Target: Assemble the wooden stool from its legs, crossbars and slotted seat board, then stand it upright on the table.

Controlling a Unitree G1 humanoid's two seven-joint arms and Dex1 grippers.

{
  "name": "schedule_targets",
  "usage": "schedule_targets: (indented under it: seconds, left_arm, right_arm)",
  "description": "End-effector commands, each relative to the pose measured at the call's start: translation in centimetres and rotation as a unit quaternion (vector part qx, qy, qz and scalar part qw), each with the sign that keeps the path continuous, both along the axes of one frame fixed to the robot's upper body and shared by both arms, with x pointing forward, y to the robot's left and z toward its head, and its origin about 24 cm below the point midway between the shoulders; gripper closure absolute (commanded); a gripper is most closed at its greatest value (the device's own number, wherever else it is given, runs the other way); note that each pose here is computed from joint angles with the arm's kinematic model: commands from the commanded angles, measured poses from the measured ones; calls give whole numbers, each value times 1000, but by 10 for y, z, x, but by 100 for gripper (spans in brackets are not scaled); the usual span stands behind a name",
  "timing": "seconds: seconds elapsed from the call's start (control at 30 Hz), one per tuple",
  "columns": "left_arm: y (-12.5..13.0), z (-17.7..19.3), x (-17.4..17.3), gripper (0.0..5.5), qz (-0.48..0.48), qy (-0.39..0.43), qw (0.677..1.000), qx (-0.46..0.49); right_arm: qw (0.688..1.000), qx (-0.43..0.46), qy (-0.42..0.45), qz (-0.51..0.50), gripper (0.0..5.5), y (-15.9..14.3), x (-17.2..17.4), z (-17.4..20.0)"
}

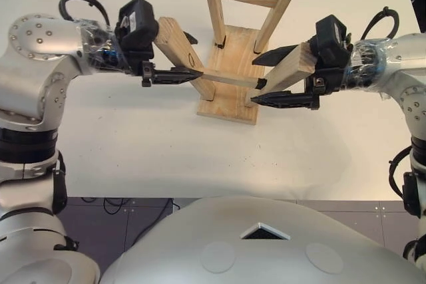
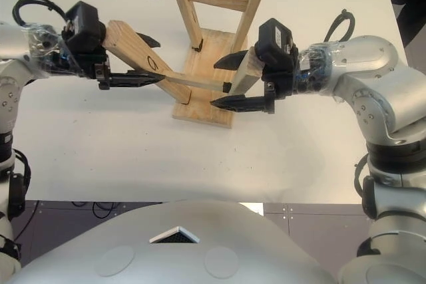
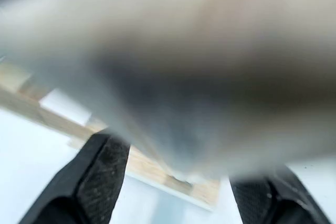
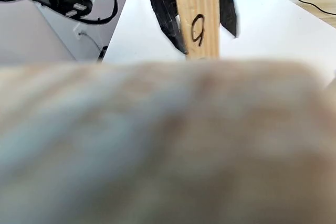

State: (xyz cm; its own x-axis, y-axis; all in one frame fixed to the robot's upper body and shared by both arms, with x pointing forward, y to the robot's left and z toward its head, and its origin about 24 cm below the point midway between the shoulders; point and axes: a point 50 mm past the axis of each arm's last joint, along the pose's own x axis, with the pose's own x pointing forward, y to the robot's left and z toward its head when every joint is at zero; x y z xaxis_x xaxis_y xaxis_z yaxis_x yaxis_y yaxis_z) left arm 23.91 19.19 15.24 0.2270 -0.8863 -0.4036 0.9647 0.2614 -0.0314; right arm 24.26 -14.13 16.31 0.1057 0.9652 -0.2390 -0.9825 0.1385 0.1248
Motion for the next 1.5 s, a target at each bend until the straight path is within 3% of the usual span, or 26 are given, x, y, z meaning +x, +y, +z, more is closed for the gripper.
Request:
schedule_targets:
  seconds: [0.03,0.13,0.23,0.3,0.33,0.43,0.57,0.63,0.7,0.77,0.87,0.93,1.0,1.13,1.2,1.3,1.5]
  left_arm:
    - [12,9,-15,258,25,4,999,-39]
    - [19,2,-22,258,68,26,995,-73]
    - [22,-23,-34,258,99,78,988,-90]
    - [28,-38,-43,274,128,106,981,-104]
    - [34,-42,-44,284,151,114,975,-114]
    - [53,-53,-50,331,237,113,955,-139]
    - [28,-67,-39,391,316,88,934,-140]
    - [9,-80,-38,420,344,93,928,-107]
    - [-3,-93,-32,443,385,75,918,-59]
    - [-9,-102,-19,477,462,47,885,-40]
    - [-13,-104,-4,515,566,14,823,-45]
    - [-13,-102,3,515,600,4,798,-62]
    - [-16,-100,9,515,602,2,795,-73]
    - [-21,-104,7,515,585,29,807,-66]
    - [-28,-110,-3,515,540,40,840,-23]
    - [-35,-114,-14,515,504,66,861,10]
    - [-38,-107,-3,515,528,50,848,-9]
  right_arm:
    - [998,65,-12,0,194,1,11,31]
    - [983,184,0,15,194,-3,16,71]
    - [945,324,30,28,194,-21,23,115]
    - [913,404,49,-27,188,-41,45,135]
    - [900,425,55,-75,211,-52,57,139]
    - [901,325,18,-286,260,-78,87,105]
    - [911,120,-46,-393,327,-82,70,28]
    - [896,55,-87,-431,362,-77,58,-1]
    - [888,20,-128,-441,387,-68,47,-14]
    - [890,21,-128,-437,423,-52,39,-22]
    - [908,-84,-137,-386,475,-23,30,-42]
    - [915,-106,-131,-366,506,-10,27,-43]
    - [931,-116,-107,-328,545,9,20,-44]
    - [943,-151,-90,-282,545,27,10,-51]
    - [944,-165,-84,-274,545,30,10,-53]
    - [942,-181,-78,-273,545,28,12,-55]
    - [948,-196,-76,-239,545,31,12,-53]
